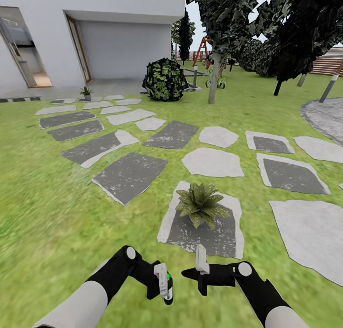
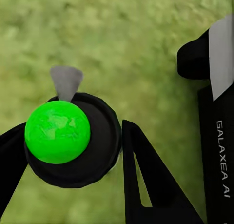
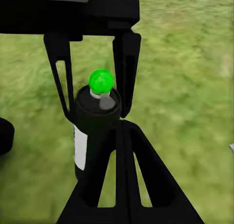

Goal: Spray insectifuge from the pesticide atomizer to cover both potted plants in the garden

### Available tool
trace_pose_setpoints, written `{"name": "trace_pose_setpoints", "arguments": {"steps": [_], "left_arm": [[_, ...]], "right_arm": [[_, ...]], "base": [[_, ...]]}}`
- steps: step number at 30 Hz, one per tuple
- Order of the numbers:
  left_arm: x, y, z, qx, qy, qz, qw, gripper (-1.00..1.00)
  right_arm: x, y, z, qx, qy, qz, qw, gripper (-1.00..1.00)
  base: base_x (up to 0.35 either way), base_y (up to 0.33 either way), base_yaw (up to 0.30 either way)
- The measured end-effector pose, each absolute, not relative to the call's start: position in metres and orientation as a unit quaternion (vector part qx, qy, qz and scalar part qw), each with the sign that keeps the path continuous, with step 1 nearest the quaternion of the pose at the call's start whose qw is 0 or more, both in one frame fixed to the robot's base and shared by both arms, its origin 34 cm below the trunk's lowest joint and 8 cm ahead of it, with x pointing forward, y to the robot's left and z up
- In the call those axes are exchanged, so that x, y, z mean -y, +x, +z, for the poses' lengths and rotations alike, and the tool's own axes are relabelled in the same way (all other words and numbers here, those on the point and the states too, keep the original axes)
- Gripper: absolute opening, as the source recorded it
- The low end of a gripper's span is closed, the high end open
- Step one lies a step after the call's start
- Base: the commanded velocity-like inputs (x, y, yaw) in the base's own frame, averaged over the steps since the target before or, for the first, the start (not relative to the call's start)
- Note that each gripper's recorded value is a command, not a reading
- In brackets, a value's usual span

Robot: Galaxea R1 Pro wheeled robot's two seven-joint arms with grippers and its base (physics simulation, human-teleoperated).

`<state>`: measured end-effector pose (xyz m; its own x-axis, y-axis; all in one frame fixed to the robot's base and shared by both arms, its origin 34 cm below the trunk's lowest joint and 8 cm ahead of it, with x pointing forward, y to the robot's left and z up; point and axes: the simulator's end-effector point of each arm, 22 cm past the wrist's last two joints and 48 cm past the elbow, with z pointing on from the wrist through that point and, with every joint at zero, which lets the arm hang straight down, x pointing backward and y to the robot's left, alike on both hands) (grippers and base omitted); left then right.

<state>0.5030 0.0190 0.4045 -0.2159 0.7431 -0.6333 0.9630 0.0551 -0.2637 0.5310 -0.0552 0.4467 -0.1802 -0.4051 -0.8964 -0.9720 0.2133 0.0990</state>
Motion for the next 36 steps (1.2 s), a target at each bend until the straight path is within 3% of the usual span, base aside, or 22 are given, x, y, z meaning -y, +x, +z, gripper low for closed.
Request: {"name": "trace_pose_setpoints", "arguments": {"steps": [36], "left_arm": [[0.015,0.507,0.41,-0.695,0.603,-0.331,0.209,-1.0]], "right_arm": [[0.054,0.533,0.448,-0.675,-0.509,0.365,0.39,-1.0]], "base": [[0.0,0.0,0.0]]}}
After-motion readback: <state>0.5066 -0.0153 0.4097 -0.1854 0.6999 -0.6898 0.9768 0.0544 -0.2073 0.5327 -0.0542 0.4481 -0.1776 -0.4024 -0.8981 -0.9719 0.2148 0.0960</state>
